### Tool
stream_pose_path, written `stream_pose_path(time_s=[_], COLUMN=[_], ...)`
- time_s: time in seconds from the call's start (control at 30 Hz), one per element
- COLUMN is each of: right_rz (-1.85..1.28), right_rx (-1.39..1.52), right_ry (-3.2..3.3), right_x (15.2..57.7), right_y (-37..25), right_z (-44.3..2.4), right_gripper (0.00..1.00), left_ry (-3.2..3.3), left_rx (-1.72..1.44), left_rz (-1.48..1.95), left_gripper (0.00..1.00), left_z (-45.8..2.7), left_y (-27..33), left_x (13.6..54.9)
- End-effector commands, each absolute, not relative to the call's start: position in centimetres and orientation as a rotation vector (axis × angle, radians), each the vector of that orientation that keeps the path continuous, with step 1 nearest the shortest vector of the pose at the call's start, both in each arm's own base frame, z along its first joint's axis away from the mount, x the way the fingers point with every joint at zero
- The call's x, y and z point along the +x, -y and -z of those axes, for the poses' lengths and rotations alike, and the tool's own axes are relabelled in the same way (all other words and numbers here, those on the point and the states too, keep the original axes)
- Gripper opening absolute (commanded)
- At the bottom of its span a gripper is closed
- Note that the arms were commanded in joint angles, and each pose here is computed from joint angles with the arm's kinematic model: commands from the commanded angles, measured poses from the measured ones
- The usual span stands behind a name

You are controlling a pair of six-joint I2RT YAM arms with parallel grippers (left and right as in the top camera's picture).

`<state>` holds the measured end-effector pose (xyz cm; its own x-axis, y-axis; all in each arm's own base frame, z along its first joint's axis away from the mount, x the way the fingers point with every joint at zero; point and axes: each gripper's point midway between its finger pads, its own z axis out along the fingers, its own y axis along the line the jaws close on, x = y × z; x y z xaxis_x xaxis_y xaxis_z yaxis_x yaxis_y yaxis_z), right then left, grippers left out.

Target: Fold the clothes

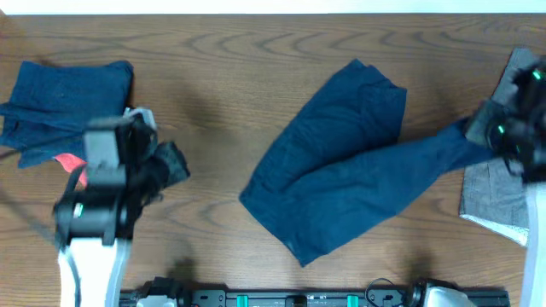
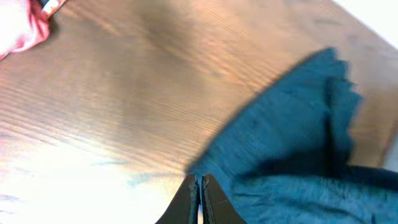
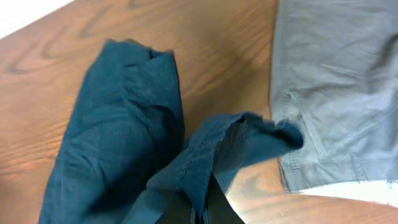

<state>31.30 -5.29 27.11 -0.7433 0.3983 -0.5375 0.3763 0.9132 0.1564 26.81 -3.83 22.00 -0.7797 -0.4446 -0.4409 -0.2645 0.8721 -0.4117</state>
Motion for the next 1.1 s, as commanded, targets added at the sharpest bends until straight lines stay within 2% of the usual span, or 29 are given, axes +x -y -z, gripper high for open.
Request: stream_pose_path(time_s=[0.0,0.23,0.27,0.37,0.4,0.6,0.7,0.8,1.07], right_rz=[-0.059,-0.052,-0.052,-0.052,-0.052,-0.050,-0.041,-0.022,-0.014], right_rx=[0.447,0.466,0.466,0.465,0.465,0.467,0.469,0.473,0.476], right_ry=[-2.602,-2.724,-2.725,-2.724,-2.724,-2.740,-2.739,-2.746,-2.749], right_x=[32.6,33.3,33.3,33.4,33.3,33.0,33.0,32.8,32.7], right_y=[4.1,4.1,4.1,4.1,4.1,4.1,4.2,4.4,4.5], right_z=[-24.6,-21.1,-21.1,-21.1,-21.1,-21.0,-21.0,-20.9,-20.9], right_gripper=[0.01,0.01,0.01,0.01,0.01,0.01,0.01,0.01,0.01], left_ry=[-2.581,-2.861,-2.887,-2.968,-2.990,-3.134,-3.204,-3.298,-3.365], left_rx=[-0.624,-0.574,-0.541,-0.471,-0.430,-0.336,-0.313,-0.359,-0.441], left_rz=[0.428,0.908,0.944,0.981,0.980,0.959,0.929,0.784,0.663], left_gripper=[0.06,0.07,0.13,0.49,0.56,0.57,0.51,0.51,0.51], left_z=[-19.6,-15.8,-15.5,-14.0,-13.5,-9.4,-7.1,-4.6,-2.1], left_y=[3.6,10.3,11.1,12.9,13.5,16.3,17.1,16.6,16.1], left_x=[28.1,26.9,26.7,26.2,26.2,25.5,25.0,24.3,23.7])
